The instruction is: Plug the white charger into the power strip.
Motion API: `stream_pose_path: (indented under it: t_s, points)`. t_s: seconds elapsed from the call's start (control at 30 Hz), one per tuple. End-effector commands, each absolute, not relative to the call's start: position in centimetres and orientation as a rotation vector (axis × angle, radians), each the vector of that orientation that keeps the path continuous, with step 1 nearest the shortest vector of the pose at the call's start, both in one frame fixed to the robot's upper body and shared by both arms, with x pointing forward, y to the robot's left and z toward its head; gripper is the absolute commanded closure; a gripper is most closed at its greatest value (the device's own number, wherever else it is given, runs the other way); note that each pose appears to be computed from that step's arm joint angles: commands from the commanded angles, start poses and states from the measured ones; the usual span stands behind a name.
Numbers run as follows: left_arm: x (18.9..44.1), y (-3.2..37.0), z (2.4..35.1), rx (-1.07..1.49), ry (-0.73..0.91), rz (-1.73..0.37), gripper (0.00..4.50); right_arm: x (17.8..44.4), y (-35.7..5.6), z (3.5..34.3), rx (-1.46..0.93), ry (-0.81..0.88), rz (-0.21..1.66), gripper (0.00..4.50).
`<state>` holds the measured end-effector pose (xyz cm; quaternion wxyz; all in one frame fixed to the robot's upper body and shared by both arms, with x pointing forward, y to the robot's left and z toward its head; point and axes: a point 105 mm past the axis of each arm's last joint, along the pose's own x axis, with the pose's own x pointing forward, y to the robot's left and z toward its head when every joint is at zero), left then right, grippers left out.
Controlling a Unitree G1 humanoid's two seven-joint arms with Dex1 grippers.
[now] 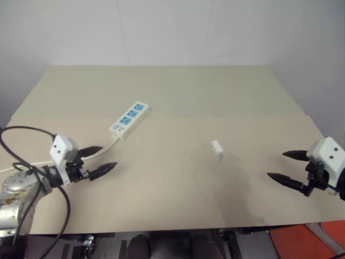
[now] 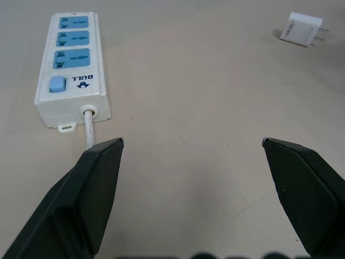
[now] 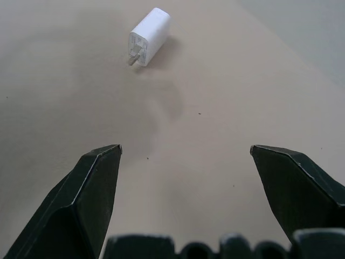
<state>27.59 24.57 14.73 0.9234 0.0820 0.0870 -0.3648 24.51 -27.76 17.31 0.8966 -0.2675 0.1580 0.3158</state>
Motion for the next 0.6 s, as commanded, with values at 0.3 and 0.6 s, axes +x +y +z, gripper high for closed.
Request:
stream_pose_path:
  t_s: [0.3, 0.6]
  points:
    - [27.9, 25.3, 15.9, 0.214, 0.168, -0.704, 0.01, 24.5, -26.5, 19.6, -0.543, 0.235, 0.655, 0.0]
    - [29.7, 25.5, 17.7, 0.103, 0.093, -0.586, 0.01, 25.1, -23.2, 22.2, -0.47, 0.139, 0.688, 0.0]
